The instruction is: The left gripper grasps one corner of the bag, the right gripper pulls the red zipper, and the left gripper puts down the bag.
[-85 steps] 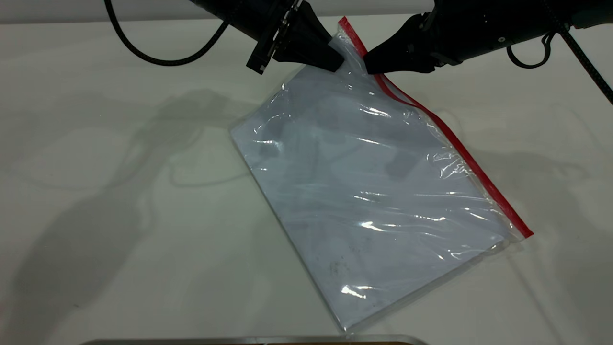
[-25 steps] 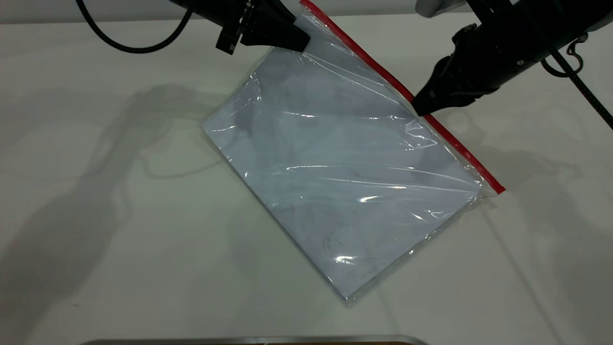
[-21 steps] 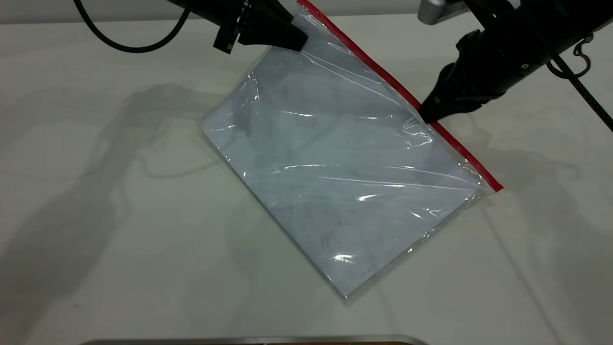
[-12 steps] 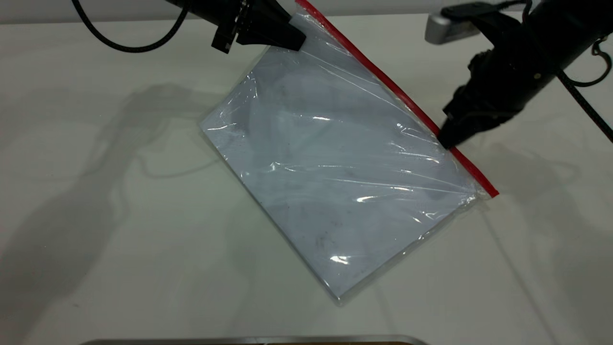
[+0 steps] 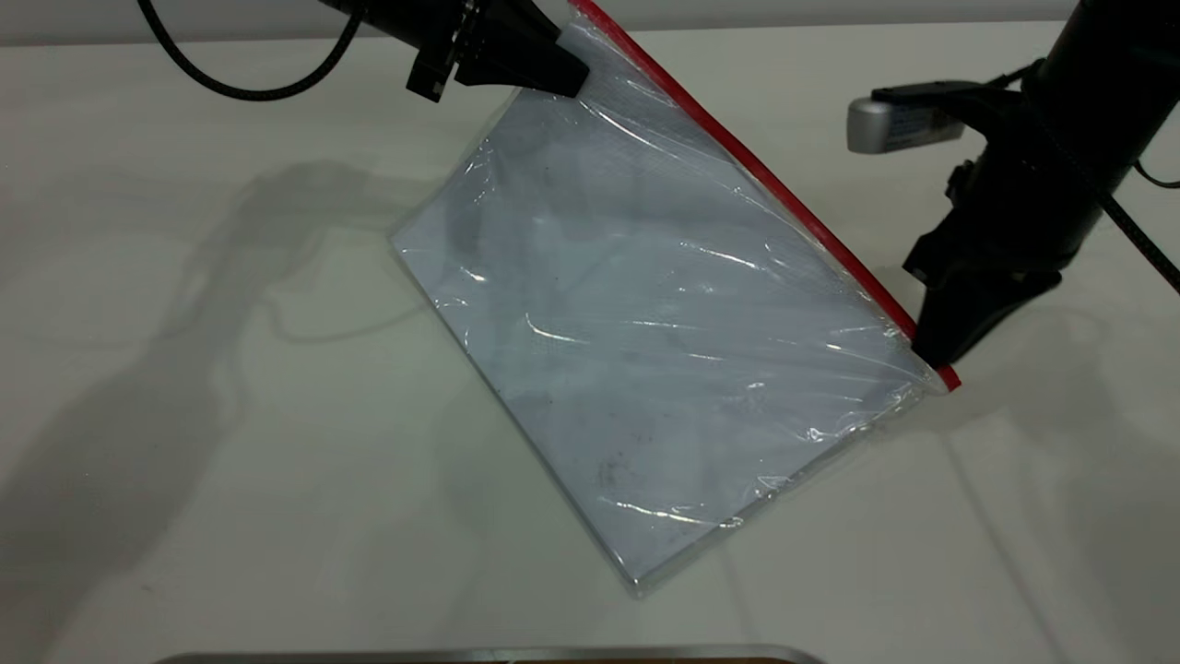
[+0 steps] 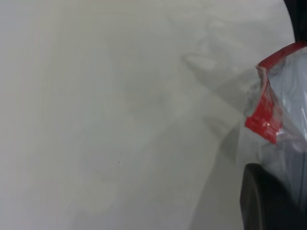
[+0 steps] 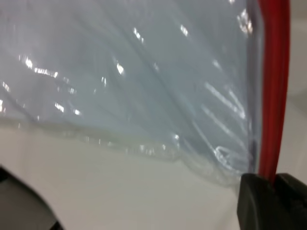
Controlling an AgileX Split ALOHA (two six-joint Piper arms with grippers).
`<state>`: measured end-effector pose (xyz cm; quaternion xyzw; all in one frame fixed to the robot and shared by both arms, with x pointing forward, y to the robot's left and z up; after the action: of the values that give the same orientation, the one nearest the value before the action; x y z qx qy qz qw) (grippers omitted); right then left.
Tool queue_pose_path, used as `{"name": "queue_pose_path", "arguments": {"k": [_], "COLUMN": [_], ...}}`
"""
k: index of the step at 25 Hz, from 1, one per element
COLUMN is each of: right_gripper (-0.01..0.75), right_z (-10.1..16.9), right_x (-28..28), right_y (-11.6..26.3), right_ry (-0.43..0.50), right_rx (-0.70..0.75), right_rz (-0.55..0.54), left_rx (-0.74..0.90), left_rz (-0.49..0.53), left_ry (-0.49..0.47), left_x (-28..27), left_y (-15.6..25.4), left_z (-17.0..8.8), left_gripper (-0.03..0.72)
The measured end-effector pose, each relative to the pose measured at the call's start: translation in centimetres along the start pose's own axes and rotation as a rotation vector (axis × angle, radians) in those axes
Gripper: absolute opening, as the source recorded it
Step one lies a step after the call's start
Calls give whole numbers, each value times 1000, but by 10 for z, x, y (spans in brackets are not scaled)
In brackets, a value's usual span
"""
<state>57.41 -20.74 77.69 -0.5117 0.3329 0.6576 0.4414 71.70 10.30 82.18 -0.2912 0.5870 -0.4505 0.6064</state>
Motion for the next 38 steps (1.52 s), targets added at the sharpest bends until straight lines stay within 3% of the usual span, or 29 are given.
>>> {"name": "queue_pose_path", "arguments": {"k": [7,12,15,20,25,32,38], "right_gripper": [51,144,267,471,548,553,553], "right_z": [1,1,0,-3,-6,-8,11], "right_x": [0,0,0,0,-5,-47,-152], "right_y": [5,5,5,1,-11,-64,-102], "right_ry": [-15,-9,-7,14,42,84,149], "right_rx": [17,9,11,9,-4,-53,-124], "right_rz": [37,40,39,6,-48,-228,-513], "left_rx": [0,2,-36,-103,-158,-290,-419], "left_rz": [0,3,13,8,61,210,353], "left_ry": [0,-7,-28,-54,-144,-271,-373], "left_x": [0,-2,-4,-5,-10,-47,-96], "left_y": [0,0,2,2,2,-39,-97], "left_z": [0,2,4,7,19,37,37], "left_gripper": [54,89,181,398,555,586,586]}}
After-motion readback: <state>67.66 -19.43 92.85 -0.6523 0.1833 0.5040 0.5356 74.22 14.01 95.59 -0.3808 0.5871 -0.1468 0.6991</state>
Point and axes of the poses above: a point on each arm's last joint axis where the gripper is mounted, x pointing out along that axis toward the gripper, z along the wrist's bending axis when the last joint is at zero, y = z × x, the point moved 3 cm from there along x, pointing out along that axis toward the gripper, and after that the axes turned 8 degrees about x, right-handed, at the moved point
